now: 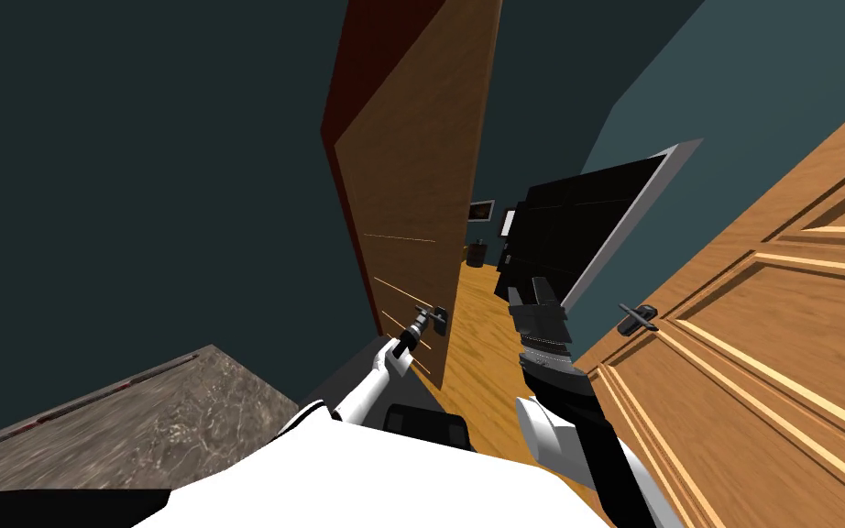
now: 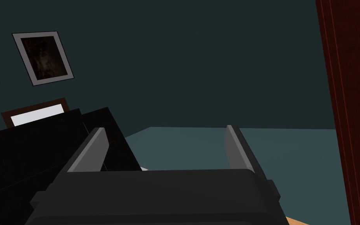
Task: Push the door open
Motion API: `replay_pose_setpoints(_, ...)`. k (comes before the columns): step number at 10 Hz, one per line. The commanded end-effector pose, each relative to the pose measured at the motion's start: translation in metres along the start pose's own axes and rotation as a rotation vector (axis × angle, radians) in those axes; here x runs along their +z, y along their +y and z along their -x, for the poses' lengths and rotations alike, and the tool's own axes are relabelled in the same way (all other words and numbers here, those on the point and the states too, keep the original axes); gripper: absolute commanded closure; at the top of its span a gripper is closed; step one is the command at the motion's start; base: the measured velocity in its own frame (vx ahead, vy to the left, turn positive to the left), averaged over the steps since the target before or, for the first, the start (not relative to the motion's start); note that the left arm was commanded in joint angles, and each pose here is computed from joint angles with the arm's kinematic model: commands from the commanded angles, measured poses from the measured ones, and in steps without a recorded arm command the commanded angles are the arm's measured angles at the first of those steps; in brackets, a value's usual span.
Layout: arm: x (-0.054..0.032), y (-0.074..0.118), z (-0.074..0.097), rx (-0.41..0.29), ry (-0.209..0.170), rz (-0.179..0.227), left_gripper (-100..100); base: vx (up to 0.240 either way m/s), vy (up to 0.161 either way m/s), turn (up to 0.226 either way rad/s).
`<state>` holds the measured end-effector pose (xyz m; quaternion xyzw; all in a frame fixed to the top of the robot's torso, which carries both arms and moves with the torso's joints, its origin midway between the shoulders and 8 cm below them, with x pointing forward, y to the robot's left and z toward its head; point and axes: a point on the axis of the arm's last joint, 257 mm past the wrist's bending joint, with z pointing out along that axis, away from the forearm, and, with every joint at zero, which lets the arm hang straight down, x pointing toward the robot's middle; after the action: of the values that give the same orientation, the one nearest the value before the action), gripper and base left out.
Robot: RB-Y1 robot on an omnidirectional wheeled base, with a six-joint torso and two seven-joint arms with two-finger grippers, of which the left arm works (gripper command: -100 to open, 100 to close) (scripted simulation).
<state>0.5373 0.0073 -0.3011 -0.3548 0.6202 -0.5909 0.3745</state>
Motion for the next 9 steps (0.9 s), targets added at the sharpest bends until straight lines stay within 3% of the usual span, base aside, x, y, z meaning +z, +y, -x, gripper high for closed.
replay_pose_setpoints(1,0.0022,-0.002,0.020,0.012,-0.029,-0.006,100,0.135,-0.161,0.052)
replay_pose_setpoints(7,-0.0028,-0.001,0.062,0.021,-0.103,-0.002,100,0.110,-0.130,0.057)
replay_pose_setpoints(9,-0.0035,-0.001,0.066,0.021,-0.112,-0.002,100,0.102,-0.109,0.052)
